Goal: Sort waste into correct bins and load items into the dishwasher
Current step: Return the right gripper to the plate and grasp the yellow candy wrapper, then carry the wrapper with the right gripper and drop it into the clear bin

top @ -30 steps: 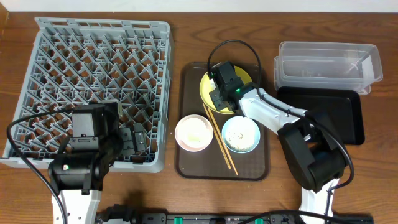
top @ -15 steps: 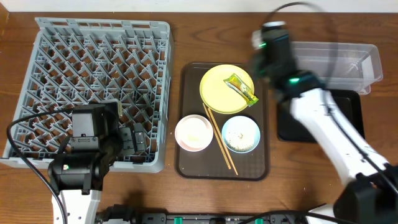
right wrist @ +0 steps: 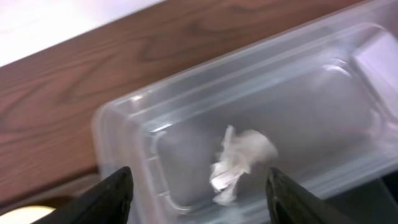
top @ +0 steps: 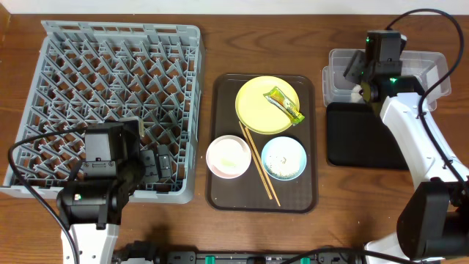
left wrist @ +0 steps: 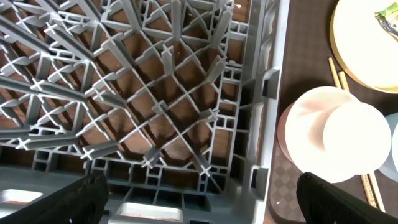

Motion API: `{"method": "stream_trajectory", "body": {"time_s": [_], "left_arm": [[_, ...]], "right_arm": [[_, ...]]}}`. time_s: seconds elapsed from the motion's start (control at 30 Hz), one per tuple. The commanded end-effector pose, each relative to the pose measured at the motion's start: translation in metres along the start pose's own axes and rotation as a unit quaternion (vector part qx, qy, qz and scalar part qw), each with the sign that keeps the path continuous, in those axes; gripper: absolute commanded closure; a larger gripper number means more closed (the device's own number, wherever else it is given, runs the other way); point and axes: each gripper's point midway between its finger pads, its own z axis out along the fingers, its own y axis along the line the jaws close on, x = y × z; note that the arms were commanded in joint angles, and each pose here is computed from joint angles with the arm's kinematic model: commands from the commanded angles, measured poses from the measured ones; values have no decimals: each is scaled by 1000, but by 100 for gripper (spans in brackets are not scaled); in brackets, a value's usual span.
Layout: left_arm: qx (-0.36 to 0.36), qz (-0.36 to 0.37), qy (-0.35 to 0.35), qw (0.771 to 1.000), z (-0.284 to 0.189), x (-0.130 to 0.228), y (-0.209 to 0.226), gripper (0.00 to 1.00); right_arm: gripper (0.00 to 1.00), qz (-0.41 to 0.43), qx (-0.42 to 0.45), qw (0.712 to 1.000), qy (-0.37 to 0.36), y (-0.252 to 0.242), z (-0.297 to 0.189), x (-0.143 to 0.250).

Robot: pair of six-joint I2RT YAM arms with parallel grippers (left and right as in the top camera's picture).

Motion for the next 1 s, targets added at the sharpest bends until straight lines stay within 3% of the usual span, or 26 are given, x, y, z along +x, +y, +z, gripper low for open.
{"method": "stream_trajectory", "body": {"time_s": [0.0, 0.13, 0.27, 0.53, 0.83, 0.87, 0.97], "left_arm": [[-4, -4, -12, 1000, -5, -7, 1, 2], [-4, -4, -12, 1000, -5, -7, 1, 2], [-4, -4, -12, 1000, -5, -7, 1, 2], [-4, -4, -11, 1000, -5, -7, 1, 2], [-4, -4, -11, 1000, -5, -7, 1, 2], [-4, -4, -11, 1000, -5, -7, 1, 2], [-4, -4, -11, 1000, -5, -7, 1, 2]], "right_arm": [[30, -48, -99, 994, 16, 37, -16, 4], [28, -157, -247, 954, 60, 103, -40, 43], [26, -265, -275, 921, 82, 134, -48, 85], [23, -345, -229, 901, 126, 152, -19, 149], [24, -368, -181, 893, 182, 137, 28, 198], [26, -369, -179, 893, 187, 136, 31, 202], [46, -370, -178, 892, 191, 135, 33, 205]]}}
